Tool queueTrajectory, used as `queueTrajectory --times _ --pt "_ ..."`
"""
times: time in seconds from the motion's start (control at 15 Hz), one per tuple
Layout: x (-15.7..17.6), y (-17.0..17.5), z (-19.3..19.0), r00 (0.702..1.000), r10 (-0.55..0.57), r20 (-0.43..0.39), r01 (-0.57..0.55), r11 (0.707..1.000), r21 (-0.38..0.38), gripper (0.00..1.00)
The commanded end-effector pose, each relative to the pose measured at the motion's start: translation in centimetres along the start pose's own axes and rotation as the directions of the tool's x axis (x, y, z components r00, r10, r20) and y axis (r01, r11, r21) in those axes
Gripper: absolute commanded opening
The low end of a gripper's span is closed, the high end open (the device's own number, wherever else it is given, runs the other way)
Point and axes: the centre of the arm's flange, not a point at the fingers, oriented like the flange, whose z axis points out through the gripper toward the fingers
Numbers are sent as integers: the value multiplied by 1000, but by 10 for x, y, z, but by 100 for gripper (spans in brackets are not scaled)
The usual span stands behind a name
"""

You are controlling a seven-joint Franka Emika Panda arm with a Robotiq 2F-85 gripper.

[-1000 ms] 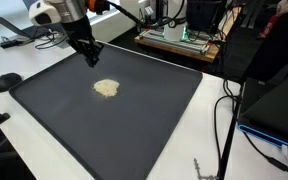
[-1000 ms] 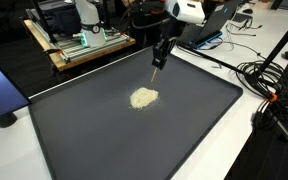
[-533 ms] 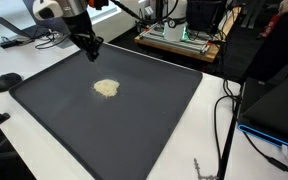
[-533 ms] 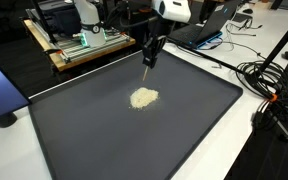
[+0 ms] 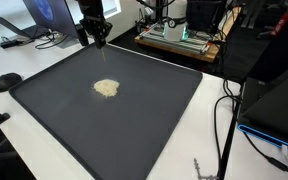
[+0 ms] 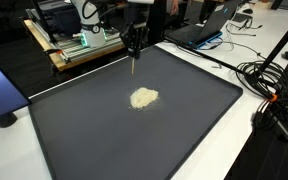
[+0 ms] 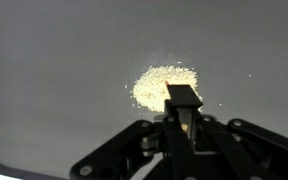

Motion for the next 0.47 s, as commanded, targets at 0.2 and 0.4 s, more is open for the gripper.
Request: queueTrajectory --times 0.2,0.4 --pt "-88 -23 -26 990 3 -138 11 995 99 3" --pt "-106 -23 -37 981 -73 -181 91 992 91 3"
